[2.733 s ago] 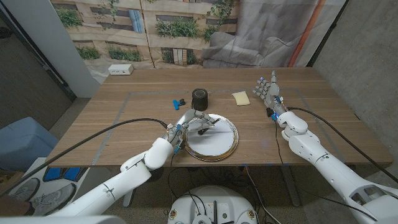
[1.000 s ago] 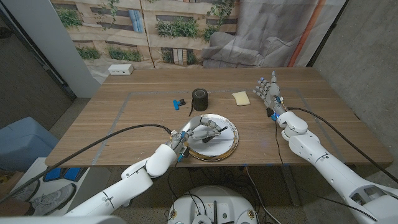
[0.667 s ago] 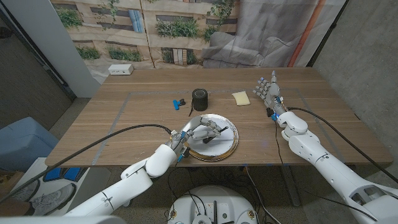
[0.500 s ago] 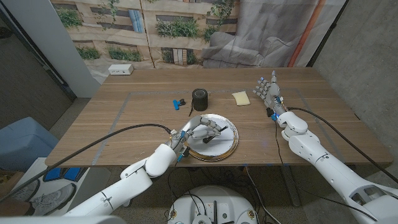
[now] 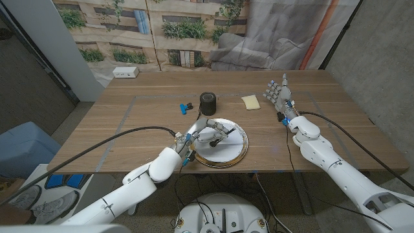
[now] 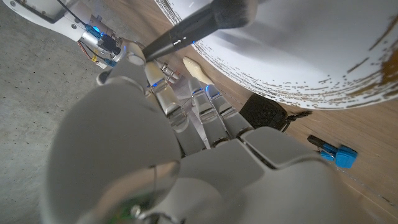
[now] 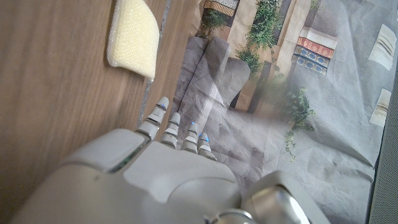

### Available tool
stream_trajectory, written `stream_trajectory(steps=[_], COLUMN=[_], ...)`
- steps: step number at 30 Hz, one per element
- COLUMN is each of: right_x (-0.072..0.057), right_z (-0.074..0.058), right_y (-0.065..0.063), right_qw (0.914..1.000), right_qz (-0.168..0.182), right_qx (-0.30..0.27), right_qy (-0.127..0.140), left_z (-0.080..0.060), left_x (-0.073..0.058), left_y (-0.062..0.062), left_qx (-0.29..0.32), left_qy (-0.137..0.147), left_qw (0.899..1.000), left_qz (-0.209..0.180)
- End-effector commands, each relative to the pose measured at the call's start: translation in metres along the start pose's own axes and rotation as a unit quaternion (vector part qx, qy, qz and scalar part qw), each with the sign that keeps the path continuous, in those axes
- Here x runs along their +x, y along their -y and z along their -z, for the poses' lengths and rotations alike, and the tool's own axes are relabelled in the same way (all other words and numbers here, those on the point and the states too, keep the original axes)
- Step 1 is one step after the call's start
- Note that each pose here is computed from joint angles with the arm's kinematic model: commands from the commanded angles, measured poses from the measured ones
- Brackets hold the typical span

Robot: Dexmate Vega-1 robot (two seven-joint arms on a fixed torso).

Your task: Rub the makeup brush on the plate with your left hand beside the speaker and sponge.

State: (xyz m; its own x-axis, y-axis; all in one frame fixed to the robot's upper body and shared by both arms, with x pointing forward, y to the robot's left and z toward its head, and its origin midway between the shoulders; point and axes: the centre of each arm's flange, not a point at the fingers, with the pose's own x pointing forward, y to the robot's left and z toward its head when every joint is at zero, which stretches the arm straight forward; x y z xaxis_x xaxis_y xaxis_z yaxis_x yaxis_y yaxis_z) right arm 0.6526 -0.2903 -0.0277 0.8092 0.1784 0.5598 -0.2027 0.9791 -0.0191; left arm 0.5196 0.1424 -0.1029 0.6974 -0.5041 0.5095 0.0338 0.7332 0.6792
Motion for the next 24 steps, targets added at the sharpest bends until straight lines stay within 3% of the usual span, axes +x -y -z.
stream_trajectory(steps=[1, 8, 24], right_x=[0.000, 0.000, 0.000], right_z=[0.000, 0.000, 0.000], right_y=[0.000, 0.000, 0.000], right_qw=[1.0000, 1.0000, 1.0000], right_qz=[0.001, 0.001, 0.001], right_qx=[0.000, 0.000, 0.000], right_qy=[0.000, 0.000, 0.000], left_z=[-0.004, -0.006, -0.003], left_x=[-0.003, -0.006, -0.010], left_y=[-0.016, -0.035, -0.063], left_qx=[0.022, 0.054, 0.110], left_qy=[-0.003, -0.002, -0.022], left_qw=[1.000, 0.998, 0.992], left_qz=[-0.015, -0.032, -0.057])
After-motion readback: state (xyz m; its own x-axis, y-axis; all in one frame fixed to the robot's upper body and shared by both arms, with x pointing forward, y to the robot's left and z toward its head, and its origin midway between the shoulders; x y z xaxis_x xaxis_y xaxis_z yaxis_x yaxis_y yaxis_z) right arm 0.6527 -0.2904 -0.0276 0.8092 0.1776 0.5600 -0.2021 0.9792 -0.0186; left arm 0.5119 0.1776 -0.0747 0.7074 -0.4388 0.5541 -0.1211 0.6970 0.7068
